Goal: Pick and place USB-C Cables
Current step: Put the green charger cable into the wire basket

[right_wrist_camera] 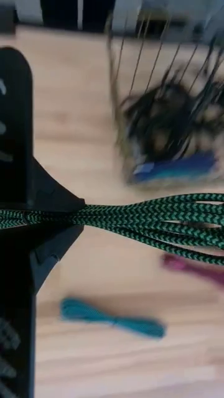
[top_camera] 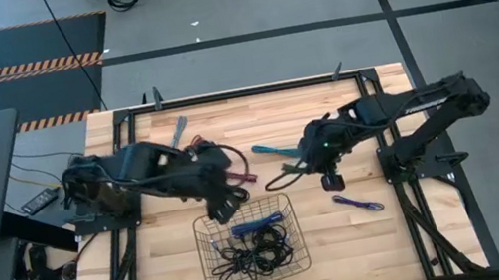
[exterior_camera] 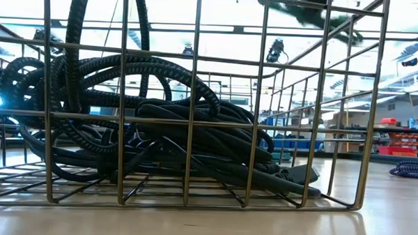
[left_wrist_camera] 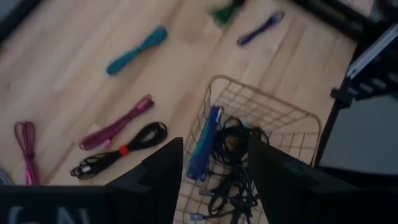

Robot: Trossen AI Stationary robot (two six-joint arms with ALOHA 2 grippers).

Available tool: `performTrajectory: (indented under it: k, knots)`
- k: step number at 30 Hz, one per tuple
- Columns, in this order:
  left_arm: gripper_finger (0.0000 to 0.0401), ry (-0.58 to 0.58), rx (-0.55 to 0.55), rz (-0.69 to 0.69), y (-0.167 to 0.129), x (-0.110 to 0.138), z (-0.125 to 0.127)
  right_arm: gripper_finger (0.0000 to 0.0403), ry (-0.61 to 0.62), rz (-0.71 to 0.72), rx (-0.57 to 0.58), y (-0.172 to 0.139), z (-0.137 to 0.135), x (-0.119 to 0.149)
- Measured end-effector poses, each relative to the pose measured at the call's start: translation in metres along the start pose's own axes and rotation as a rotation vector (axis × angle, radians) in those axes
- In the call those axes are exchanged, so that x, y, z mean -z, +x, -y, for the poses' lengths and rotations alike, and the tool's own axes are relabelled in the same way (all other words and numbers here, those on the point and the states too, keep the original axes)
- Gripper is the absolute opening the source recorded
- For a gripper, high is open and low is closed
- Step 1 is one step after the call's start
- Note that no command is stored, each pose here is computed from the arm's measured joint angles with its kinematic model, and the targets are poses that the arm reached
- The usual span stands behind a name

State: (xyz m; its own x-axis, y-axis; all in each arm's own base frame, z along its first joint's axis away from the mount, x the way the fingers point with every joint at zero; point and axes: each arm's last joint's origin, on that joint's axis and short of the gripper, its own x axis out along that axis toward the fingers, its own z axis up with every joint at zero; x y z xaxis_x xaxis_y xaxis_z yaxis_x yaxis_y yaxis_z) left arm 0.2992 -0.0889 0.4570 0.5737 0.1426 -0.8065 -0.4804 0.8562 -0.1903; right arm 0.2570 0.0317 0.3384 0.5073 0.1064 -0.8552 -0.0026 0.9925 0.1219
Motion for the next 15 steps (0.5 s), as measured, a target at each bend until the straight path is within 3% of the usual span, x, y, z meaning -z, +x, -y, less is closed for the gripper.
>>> performTrajectory:
  k: [7, 15]
  knots:
    - [0.0187, -0.012, 0.015, 0.102, -0.040, 0.003, -0.022, 0.0018, -0.107, 0.096, -0.147, -0.002, -0.039, -0.043]
    - [0.0187, -0.024, 0.052, 0.164, -0.068, 0.009, -0.035, 0.0018, -0.261, 0.096, -0.300, 0.047, -0.080, -0.089]
